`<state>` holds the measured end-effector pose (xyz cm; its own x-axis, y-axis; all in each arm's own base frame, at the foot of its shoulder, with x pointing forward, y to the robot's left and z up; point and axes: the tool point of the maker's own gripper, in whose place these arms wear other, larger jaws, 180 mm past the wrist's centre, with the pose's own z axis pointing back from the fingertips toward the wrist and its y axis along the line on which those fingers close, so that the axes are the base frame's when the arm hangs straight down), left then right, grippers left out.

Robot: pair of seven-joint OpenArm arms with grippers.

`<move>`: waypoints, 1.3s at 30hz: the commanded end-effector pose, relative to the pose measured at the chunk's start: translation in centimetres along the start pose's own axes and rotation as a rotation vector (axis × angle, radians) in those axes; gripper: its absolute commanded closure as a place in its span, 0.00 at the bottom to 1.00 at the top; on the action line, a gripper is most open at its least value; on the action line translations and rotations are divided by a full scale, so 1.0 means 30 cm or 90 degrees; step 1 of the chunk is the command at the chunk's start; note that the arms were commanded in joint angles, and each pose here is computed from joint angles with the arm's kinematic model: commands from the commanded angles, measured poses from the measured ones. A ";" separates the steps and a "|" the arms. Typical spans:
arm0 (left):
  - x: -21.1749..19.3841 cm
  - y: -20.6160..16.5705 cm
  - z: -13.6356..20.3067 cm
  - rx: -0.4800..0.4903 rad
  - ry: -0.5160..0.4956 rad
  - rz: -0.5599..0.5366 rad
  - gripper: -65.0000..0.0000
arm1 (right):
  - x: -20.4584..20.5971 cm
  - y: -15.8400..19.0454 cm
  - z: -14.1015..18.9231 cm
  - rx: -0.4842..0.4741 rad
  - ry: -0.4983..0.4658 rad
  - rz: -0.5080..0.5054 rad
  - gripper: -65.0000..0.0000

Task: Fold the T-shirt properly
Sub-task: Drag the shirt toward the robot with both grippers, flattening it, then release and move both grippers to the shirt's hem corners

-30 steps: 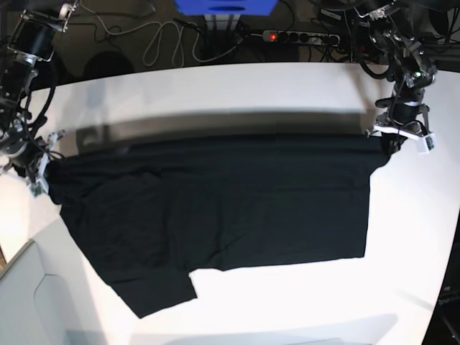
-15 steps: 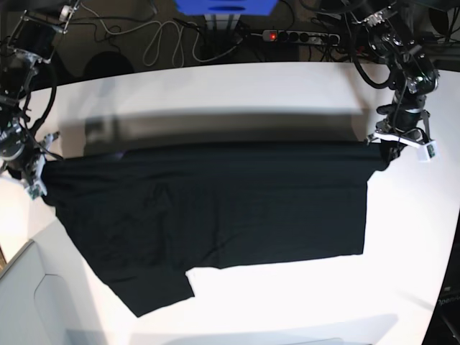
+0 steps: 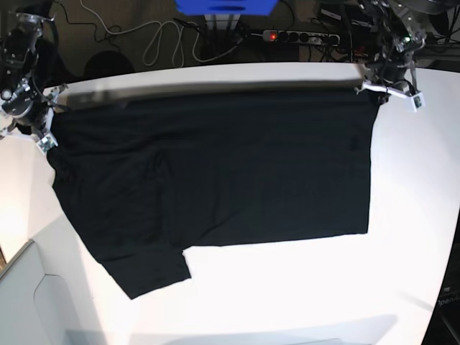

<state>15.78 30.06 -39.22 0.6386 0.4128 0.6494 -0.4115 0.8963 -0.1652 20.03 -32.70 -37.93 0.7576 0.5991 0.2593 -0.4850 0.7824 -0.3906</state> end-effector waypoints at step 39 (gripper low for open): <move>0.167 -0.006 0.166 0.025 -0.104 -0.077 0.37 | 0.046 -0.092 0.096 -0.080 -0.038 -0.014 0.55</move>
<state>15.15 31.14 -33.25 0.5997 0.2841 0.7481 -0.3759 0.9253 -0.0501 20.42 -33.34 -35.03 0.7593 0.5768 0.3013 -0.4108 0.7839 -0.4656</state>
